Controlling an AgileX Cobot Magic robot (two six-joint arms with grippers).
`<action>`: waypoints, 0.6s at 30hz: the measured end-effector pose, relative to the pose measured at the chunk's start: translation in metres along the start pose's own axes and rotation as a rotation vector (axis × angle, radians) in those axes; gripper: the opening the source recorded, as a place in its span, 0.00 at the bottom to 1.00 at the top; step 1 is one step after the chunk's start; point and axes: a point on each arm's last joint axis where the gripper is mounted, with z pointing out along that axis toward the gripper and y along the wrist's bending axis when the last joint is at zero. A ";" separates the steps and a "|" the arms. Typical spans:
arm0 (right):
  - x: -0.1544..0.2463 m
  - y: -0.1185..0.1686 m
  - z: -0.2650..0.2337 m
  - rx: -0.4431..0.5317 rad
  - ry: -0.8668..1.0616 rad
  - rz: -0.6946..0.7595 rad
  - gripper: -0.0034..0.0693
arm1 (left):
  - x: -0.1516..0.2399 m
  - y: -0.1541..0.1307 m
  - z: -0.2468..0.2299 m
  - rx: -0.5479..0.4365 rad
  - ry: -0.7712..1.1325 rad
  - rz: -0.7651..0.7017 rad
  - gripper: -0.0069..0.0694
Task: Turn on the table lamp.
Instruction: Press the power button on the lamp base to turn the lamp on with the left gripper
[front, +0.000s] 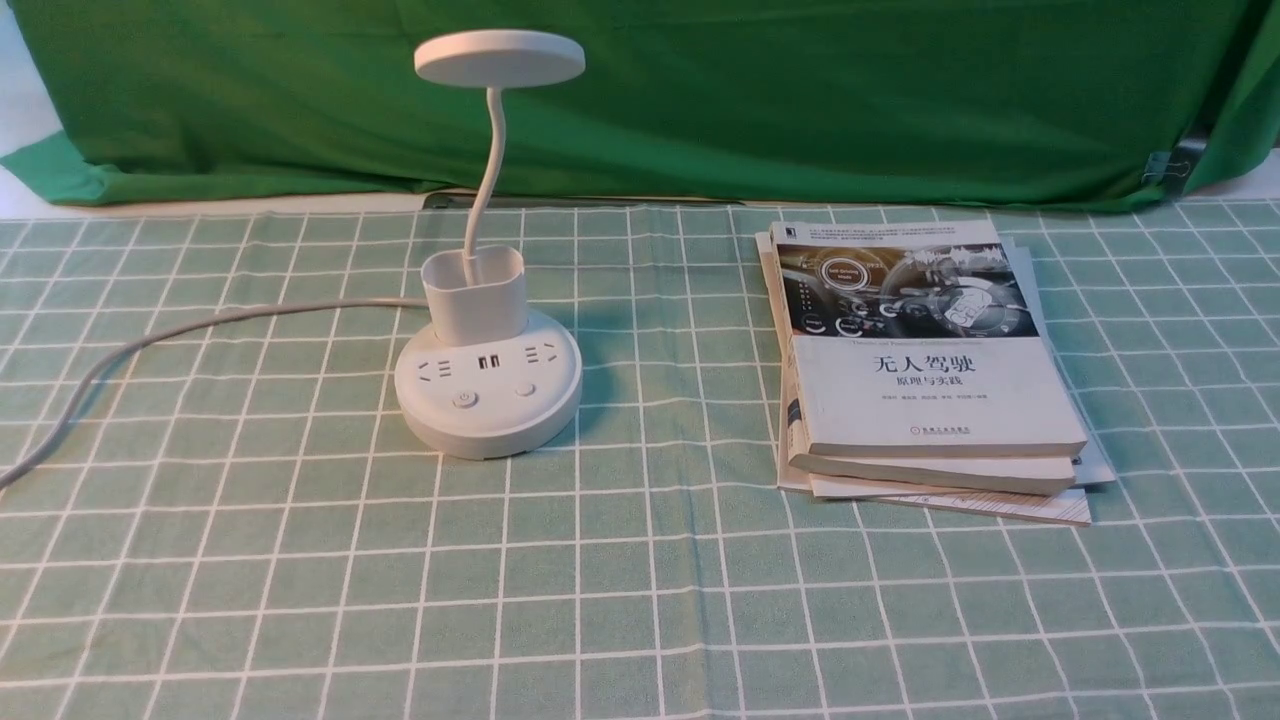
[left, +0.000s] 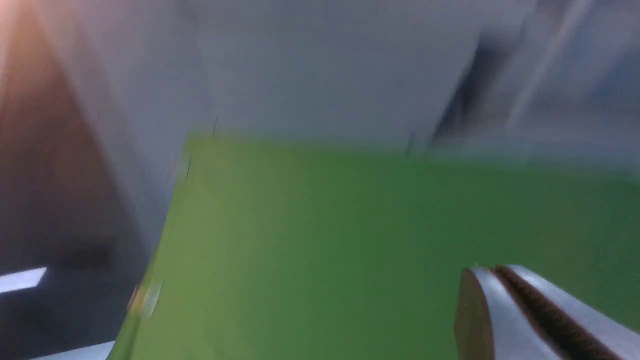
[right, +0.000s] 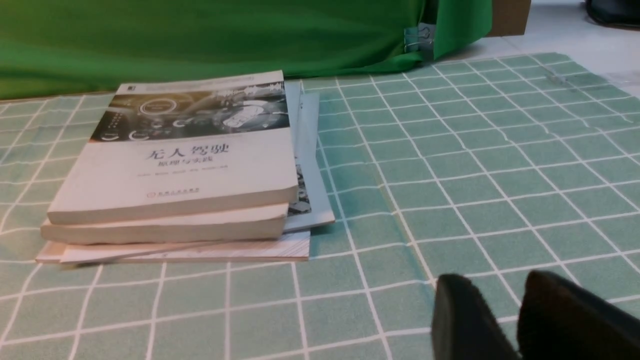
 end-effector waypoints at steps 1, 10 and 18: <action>0.000 0.000 0.000 0.000 0.000 0.001 0.37 | -0.005 -0.001 0.003 0.004 -0.028 -0.030 0.12; 0.000 0.000 0.000 0.000 0.000 0.001 0.37 | -0.044 -0.006 0.082 -0.103 0.530 -0.118 0.12; 0.000 0.000 0.000 0.000 0.000 0.002 0.37 | 0.063 0.000 0.085 -0.294 1.270 -0.335 0.12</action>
